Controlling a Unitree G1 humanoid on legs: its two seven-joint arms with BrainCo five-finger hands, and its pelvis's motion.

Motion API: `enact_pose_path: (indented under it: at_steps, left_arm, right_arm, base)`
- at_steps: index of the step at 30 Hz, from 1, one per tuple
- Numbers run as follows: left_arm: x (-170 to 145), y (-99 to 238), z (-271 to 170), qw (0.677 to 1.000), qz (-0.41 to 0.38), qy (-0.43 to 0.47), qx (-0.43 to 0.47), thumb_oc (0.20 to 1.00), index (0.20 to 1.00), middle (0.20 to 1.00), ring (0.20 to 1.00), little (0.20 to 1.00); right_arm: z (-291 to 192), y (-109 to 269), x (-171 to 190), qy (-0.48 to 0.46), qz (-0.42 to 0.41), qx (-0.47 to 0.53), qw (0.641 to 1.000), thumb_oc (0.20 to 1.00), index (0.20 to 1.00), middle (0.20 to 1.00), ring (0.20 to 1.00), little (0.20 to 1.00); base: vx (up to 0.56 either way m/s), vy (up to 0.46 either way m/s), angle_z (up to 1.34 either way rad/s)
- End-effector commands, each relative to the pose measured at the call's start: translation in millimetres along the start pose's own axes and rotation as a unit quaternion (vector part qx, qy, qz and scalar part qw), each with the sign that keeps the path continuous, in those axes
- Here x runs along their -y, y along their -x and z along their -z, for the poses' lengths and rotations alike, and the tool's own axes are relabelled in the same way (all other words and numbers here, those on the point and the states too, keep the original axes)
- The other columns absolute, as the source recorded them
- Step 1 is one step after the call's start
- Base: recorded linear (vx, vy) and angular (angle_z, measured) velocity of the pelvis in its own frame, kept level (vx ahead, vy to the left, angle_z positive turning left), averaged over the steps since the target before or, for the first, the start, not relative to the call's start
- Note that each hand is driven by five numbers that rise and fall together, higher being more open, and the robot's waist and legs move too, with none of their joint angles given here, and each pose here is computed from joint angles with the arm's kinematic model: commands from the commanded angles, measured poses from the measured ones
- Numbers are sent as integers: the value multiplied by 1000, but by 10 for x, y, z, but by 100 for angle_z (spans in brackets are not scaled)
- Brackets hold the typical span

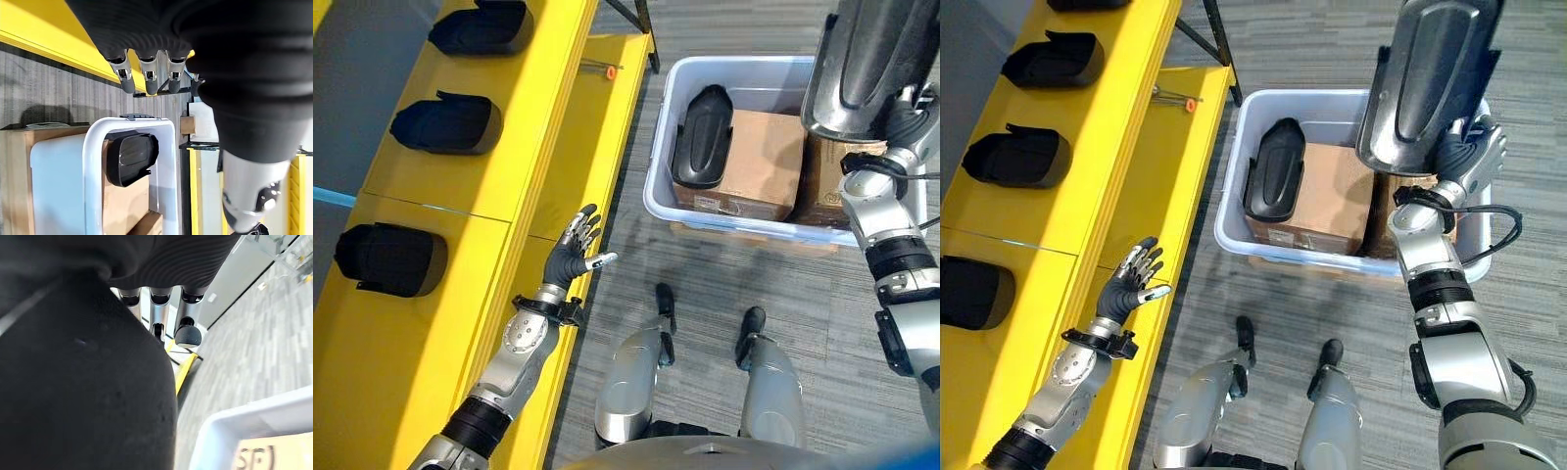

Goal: Move parts from the plastic box to the shelf.

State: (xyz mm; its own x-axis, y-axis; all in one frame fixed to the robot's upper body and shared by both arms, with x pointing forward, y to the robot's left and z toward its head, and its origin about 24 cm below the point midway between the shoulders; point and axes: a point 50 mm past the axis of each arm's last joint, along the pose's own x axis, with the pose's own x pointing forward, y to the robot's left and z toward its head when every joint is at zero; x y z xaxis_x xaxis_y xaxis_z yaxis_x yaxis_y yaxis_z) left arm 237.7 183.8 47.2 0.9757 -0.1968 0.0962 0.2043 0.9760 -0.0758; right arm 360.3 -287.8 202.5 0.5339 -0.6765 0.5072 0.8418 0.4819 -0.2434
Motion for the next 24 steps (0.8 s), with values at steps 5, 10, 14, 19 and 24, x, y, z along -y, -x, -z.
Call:
enact_pose_path:
  at_steps: [5, 10, 14, 19, 24]
  left_arm:
    - [-80, 21, -61, 1000, 0, -8, 19, 1000, 1000, 1000, 1000, 1000]
    - [-132, 80, 99, 1000, -15, -3, -14, 1000, 1000, 1000, 1000, 1000]
    - [-155, 159, 214, 999, -32, 19, -34, 1000, 1000, 1000, 1000, 1000]
    - [8, 111, 230, 999, 14, 15, -31, 1000, 1000, 1000, 1000, 1000]
    - [166, -8, 192, 999, 44, -6, -18, 1000, 1000, 1000, 1000, 1000]
  right_arm:
    - [-284, 245, -162, -147, -169, 40, 974, 200, 200, 200, 200, 200]
    - [-113, 712, -376, -128, -284, 30, 950, 200, 200, 200, 200, 200]
    - [-21, 999, -483, -116, -367, 19, 923, 200, 200, 200, 200, 200]
    - [134, 1221, -377, -125, -382, -2, 916, 200, 200, 200, 200, 200]
    - [243, 1362, -258, -145, -387, -17, 911, 200, 200, 200, 200, 200]
  base:
    - [40, -125, -4]
    - [16, -143, -1]
    - [24, -182, 18]
    - [-39, -49, 14]
    - [-203, 156, 75]
